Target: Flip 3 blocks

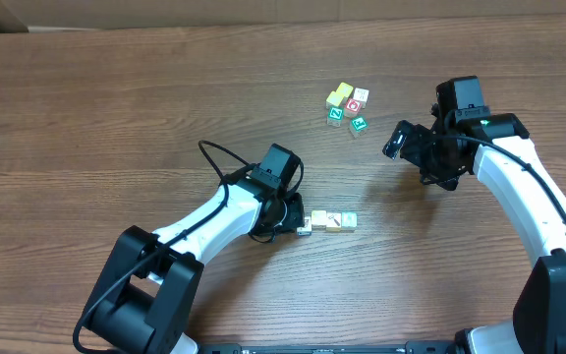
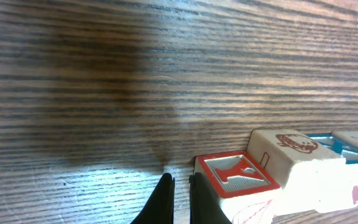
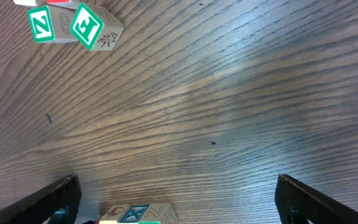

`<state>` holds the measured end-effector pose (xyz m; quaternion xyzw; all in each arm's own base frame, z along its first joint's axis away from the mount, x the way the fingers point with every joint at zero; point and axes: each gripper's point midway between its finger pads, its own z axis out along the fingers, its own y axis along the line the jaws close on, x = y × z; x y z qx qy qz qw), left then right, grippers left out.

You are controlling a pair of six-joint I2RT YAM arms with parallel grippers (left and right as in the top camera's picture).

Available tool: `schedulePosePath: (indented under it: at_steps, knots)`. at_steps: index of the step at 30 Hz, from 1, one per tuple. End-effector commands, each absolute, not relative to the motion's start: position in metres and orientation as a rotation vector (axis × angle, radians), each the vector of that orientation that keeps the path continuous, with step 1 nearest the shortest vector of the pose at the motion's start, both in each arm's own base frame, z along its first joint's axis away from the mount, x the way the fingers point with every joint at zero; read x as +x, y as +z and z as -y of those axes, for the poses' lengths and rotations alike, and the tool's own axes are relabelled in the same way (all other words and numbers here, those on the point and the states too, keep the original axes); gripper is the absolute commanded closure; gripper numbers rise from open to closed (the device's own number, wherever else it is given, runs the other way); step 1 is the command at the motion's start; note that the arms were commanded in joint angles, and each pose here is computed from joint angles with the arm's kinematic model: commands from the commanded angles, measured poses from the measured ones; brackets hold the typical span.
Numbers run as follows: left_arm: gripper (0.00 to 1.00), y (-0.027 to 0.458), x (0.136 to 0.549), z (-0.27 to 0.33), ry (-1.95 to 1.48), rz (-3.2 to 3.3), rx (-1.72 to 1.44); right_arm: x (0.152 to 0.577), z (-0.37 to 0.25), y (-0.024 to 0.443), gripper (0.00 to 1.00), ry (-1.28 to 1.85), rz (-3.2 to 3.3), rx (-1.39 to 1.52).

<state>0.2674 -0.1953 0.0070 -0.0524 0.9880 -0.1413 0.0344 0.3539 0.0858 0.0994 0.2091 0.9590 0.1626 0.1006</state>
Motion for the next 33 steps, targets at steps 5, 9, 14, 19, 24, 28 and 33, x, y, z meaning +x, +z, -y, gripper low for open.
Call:
schedulePosePath:
  at_steps: [5,9,14,19,24,28,33]
  knots:
    - [0.96,0.004,0.28,0.17,-0.256,-3.008,-0.247,0.358,-0.086,0.104,0.0,0.476,-2.818,0.599]
    - [0.96,0.021,0.285,0.17,-0.233,-3.029,-0.18,0.358,-0.086,0.104,0.0,0.476,-2.818,0.599]
    - [0.96,0.043,0.273,0.179,-0.189,-3.089,-0.03,0.358,-0.086,0.104,0.0,0.476,-2.818,0.599]
    - [0.96,0.04,0.247,0.188,-0.212,-3.174,0.03,0.358,-0.086,0.104,0.0,0.476,-2.818,0.599]
    - [0.95,0.036,0.229,0.207,-0.314,-3.213,0.089,0.358,-0.086,0.104,0.0,0.476,-2.818,0.599]
    - [0.96,0.03,0.222,0.214,-0.314,-3.211,0.059,0.358,-0.086,0.104,0.0,0.476,-2.818,0.599]
    - [0.96,0.021,0.217,0.221,-0.29,-3.185,0.057,0.358,-0.086,0.104,0.0,0.476,-2.818,0.599]
